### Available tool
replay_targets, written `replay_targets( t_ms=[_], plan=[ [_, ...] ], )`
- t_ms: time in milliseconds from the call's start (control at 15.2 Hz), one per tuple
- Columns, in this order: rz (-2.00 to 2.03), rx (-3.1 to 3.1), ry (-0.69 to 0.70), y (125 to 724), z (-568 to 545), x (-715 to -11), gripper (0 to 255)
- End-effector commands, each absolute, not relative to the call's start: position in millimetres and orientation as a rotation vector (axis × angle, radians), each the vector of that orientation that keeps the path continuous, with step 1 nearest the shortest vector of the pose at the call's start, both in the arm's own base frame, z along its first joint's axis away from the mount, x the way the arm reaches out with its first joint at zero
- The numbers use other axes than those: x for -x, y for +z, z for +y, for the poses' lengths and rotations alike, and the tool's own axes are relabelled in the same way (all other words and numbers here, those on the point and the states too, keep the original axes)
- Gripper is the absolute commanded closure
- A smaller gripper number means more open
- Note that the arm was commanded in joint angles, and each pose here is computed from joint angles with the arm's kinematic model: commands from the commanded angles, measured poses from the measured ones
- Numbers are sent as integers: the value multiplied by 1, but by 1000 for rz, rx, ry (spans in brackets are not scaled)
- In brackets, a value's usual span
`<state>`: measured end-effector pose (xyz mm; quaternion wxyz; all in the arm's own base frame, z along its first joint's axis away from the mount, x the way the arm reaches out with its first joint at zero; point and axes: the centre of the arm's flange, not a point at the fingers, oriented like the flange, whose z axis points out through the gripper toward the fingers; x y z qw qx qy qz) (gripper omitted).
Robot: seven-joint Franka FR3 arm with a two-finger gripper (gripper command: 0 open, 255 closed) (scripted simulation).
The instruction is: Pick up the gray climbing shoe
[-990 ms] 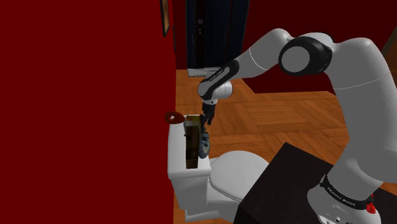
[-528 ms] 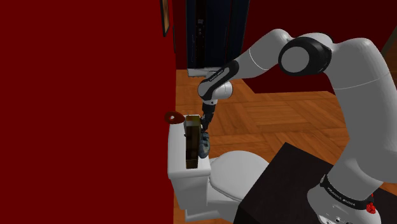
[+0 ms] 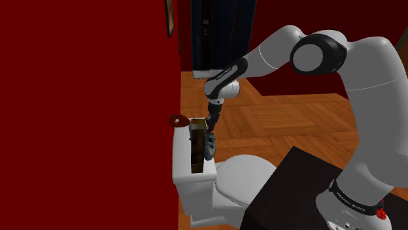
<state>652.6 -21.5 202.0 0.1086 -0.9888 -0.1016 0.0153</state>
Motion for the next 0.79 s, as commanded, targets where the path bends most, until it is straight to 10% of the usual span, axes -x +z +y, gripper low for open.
replay_targets(
  t_ms=[0, 726],
  plan=[
    [-299, 2908, 44, 213, -22, -653, 255],
    [-299, 2908, 44, 262, -22, -653, 255]
  ],
)
